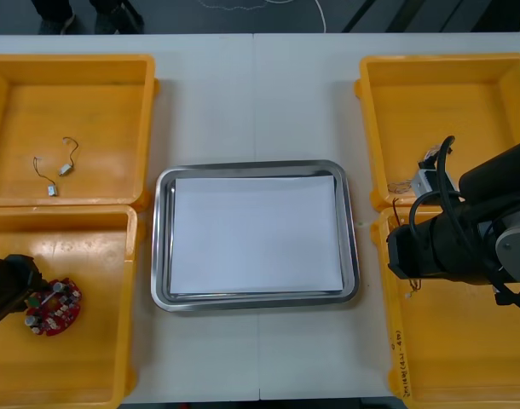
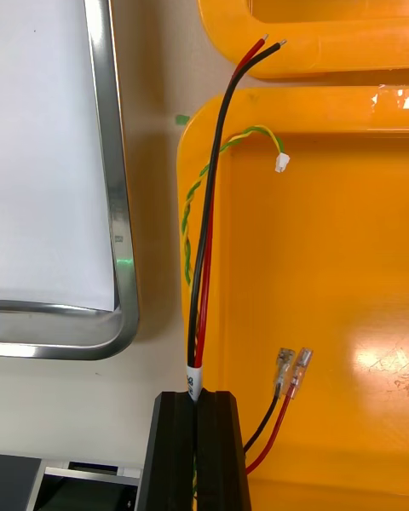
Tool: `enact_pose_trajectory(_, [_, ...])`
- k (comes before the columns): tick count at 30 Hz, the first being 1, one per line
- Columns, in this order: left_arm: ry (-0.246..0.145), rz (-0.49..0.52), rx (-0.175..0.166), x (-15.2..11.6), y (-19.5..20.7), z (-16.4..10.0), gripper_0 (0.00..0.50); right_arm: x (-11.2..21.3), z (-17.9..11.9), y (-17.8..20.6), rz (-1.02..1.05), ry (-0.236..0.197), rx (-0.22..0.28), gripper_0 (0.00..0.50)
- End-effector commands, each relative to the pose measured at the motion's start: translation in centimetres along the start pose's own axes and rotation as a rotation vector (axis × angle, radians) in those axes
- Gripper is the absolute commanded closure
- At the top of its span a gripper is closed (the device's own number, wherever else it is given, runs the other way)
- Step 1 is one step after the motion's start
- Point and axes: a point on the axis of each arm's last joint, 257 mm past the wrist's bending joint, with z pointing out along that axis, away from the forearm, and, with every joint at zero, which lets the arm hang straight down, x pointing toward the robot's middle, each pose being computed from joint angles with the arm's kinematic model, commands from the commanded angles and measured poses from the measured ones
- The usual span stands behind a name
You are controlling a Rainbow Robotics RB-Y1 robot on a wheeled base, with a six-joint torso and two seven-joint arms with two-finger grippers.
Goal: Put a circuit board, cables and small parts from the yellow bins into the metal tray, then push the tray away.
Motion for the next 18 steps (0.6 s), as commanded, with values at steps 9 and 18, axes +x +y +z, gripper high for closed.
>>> enact_pose_trajectory(9, [-0.004,0.101,-0.035,-0.18,0.86,-0.14,0.500,-1.77,-0.74,-0.39,-0.023,-0.040,0.004,0.500])
enact_pose_trajectory(18, [-0.012,0.112,-0.034,-0.36,0.68,-0.39,0.500,-1.76,-0.76,-0.45,-0.022,-0.040,0.003,0.500])
